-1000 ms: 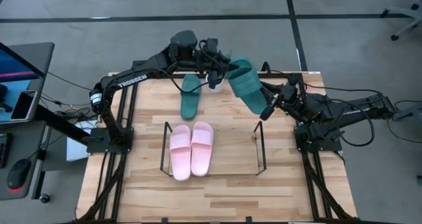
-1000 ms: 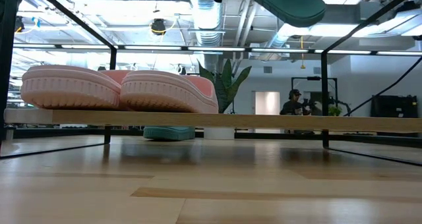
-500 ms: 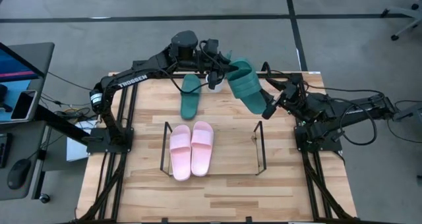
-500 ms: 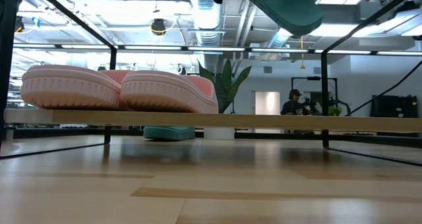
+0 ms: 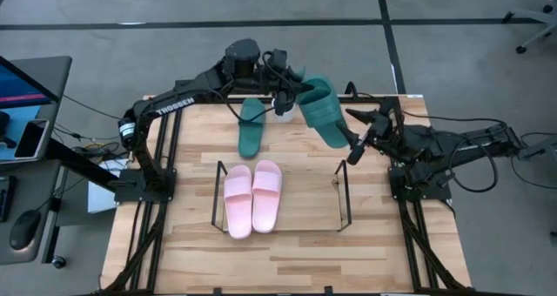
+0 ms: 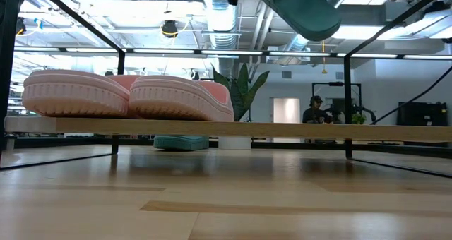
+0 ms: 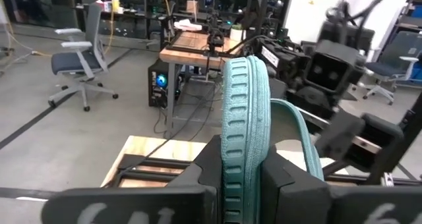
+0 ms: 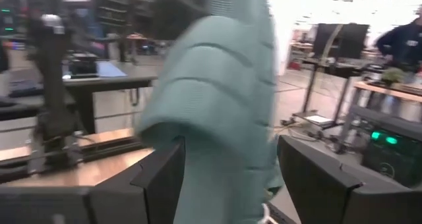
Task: Pick and place slides into the shelf
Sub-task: Put the right green slide on the shelf
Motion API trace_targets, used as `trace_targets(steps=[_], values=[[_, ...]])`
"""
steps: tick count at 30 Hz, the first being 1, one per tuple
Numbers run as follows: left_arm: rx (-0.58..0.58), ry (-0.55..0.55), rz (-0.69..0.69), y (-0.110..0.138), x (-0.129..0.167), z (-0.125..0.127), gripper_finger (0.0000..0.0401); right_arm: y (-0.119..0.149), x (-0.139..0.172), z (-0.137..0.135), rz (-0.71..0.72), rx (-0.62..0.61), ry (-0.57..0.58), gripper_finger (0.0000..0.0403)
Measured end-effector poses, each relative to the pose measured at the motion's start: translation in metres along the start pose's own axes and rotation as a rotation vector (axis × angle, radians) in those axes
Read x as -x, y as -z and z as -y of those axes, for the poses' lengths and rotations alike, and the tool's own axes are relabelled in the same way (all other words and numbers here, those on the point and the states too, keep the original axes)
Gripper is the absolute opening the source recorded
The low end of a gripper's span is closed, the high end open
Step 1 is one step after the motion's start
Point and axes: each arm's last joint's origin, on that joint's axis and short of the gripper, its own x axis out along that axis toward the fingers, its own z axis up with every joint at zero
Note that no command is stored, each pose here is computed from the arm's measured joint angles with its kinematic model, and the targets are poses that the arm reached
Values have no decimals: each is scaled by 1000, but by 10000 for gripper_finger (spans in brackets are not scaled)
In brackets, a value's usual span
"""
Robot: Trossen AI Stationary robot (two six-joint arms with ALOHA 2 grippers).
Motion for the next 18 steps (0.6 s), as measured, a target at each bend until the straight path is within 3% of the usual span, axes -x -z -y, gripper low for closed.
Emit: trace_targets(steps=[8, 12, 18], values=[[2, -21, 7, -1, 3, -7, 25, 3, 10, 0, -50, 35, -28, 228], [7, -19, 0, 0, 4, -9, 25, 0, 25, 7, -169, 57, -68, 228], [80, 13, -67, 6, 8, -15, 25, -2, 48, 32, -371, 61, -30, 217]])
